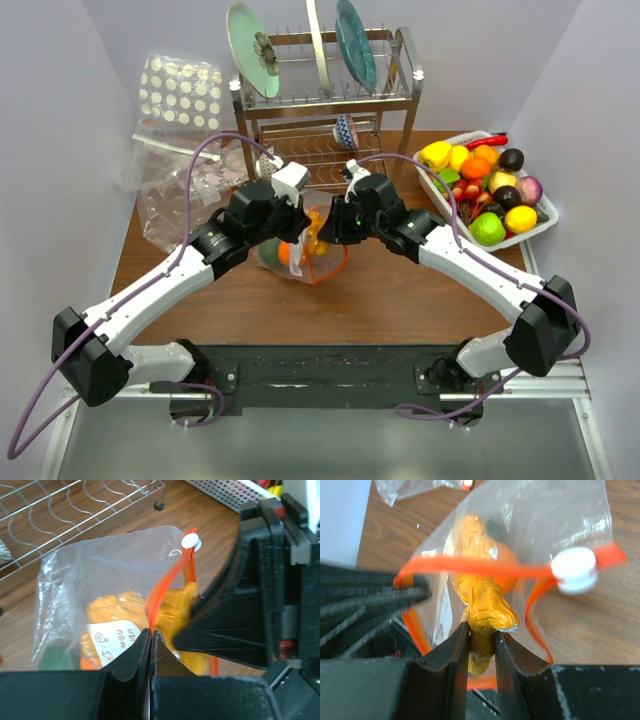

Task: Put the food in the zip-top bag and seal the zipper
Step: Place the fake food in the zipper food storage bag.

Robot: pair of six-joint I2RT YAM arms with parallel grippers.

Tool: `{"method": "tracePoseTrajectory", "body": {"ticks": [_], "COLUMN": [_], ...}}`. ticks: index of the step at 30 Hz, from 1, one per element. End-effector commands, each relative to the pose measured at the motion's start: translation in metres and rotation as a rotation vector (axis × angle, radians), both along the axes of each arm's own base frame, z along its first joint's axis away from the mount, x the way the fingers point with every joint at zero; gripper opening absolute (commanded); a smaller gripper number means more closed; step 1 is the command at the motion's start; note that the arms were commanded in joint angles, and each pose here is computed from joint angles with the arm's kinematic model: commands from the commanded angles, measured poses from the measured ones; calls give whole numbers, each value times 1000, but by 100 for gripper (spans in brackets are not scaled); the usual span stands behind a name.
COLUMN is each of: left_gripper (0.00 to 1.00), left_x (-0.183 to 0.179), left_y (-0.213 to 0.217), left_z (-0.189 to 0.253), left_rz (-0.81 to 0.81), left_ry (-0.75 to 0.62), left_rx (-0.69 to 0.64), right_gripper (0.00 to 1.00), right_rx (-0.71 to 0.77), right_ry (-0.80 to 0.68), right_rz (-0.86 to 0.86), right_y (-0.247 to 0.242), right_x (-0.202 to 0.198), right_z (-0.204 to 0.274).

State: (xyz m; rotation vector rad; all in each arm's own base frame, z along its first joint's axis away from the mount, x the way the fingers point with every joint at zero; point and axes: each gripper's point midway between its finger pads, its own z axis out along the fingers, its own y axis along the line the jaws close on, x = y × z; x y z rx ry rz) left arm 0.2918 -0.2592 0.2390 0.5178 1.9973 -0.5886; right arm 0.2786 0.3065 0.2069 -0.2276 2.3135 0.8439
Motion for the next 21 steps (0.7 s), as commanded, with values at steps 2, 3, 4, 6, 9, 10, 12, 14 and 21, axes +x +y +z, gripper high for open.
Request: {"method": "tracePoseTrajectory", "body": {"ticks": [2, 3, 4, 6, 9, 10, 12, 14, 21], "left_gripper": [0, 0, 0, 0, 0, 0, 0, 0, 0], "left_x": [0, -1, 0, -2, -3, -3, -4, -4, 4], "left_y": [-20, -22, -23, -26, -28, -28, -30, -31, -21], "left_z": [43, 51, 51, 57, 65, 66, 70, 71, 65], "left_rz": [-57, -69, -72, -82, -89, -89, -92, -93, -40], "left_ry": [-39, -39, -35, -29, -26, -26, -25, -22, -31], "left_rx": [-126, -135, -133, -143, -163, -167, -179, -184, -137], "right_gripper": [21, 21, 21, 22, 27, 29, 29, 29, 77], "right_rx": [113, 117, 119, 135, 148, 164, 181, 239, 233], "right_ry": [-134, -132, -144, -163, -157, -160, -156, -172, -159], "right_rz": [-120, -123, -160, -181, -198, -197, -196, -197, -188], "right_y": [8, 7, 4, 5, 12, 19, 24, 31, 34], "right_x": [27, 26, 31, 36, 45, 50, 53, 56, 56], "right_z": [32, 27, 26, 23, 7, 3, -3, 0, 2]}}
